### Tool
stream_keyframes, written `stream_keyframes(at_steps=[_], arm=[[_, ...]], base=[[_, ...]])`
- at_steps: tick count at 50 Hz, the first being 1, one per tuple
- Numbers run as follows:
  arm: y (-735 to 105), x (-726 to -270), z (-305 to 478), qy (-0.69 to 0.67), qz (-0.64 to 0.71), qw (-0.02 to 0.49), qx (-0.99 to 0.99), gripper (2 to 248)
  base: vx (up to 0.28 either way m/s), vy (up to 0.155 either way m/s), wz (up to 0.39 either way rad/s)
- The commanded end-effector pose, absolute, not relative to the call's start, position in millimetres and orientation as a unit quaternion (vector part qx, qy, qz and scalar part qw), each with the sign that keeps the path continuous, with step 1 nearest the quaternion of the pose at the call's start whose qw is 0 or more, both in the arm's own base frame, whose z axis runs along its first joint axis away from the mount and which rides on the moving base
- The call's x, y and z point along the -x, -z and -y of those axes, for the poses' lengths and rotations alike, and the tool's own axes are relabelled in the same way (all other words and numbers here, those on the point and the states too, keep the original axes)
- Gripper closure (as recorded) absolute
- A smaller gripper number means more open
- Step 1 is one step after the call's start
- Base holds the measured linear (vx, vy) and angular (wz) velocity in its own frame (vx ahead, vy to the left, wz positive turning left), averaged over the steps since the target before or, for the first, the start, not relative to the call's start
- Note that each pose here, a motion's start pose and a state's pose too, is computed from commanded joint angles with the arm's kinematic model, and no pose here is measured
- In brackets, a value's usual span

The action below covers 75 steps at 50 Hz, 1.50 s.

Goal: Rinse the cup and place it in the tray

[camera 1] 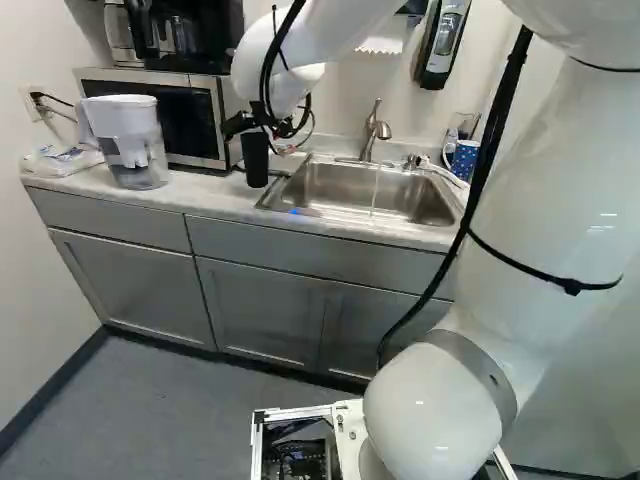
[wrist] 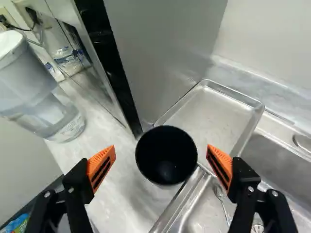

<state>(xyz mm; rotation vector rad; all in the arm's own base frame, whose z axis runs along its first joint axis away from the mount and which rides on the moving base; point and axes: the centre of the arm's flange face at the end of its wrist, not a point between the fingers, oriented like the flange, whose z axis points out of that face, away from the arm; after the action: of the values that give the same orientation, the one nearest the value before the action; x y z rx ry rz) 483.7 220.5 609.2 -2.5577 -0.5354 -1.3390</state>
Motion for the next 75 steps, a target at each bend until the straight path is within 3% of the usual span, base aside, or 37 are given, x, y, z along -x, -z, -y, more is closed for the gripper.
stream_keyframes(at_steps=[75], arm=[[-536,-504,-224,0.466,0.175,0.102,0.861,3]], base=[[0.0,0.0,0.0]])
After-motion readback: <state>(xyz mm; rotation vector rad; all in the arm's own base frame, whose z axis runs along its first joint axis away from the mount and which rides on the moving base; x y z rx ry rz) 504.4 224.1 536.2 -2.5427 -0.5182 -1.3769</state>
